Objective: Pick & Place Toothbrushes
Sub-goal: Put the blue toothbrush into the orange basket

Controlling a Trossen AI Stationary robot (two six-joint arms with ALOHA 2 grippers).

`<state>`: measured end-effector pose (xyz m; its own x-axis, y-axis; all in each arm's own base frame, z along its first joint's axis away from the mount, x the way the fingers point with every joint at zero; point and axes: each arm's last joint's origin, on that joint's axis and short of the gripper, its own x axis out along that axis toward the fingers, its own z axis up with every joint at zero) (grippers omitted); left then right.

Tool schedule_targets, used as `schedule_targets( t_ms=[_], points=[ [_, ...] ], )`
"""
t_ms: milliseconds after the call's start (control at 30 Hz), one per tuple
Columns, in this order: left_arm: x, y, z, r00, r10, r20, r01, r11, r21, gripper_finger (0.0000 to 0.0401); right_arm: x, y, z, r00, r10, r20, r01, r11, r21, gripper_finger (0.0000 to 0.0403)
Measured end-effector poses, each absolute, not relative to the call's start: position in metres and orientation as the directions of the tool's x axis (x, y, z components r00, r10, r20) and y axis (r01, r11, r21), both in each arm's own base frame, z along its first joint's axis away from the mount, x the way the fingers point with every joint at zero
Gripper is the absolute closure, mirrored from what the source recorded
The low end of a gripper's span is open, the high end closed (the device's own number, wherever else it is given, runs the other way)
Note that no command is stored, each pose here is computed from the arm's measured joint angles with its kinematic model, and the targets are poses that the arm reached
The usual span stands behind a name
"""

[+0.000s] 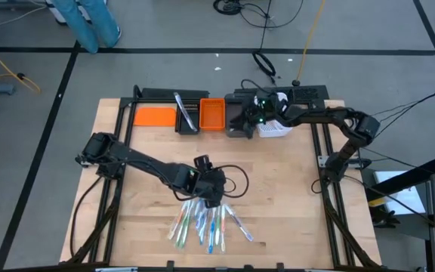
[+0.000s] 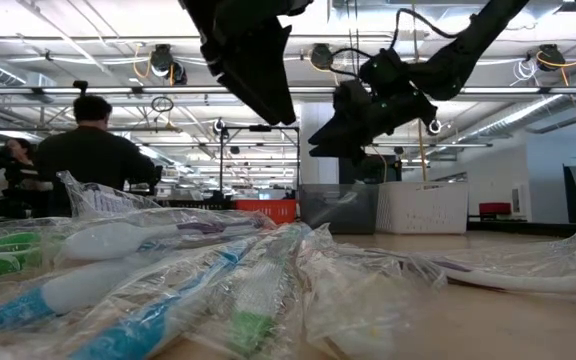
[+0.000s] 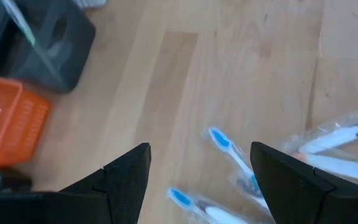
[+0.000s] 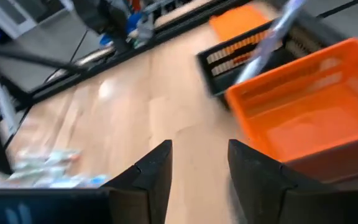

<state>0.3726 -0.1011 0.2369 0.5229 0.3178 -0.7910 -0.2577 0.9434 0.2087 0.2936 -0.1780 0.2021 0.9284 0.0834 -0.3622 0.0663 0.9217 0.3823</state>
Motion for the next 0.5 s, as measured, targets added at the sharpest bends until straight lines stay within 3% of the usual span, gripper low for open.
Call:
schedule_targets(
  t_ms=[500],
  points=[
    [0.357,-0.129,0.234,0.492,0.299,-0.818,-0.272,0.945,0.182,0.0128,0.293,-0.096,0.192,0.84,0.304,-0.449,-0.097,0.898,0.428,0.0259]
  ],
)
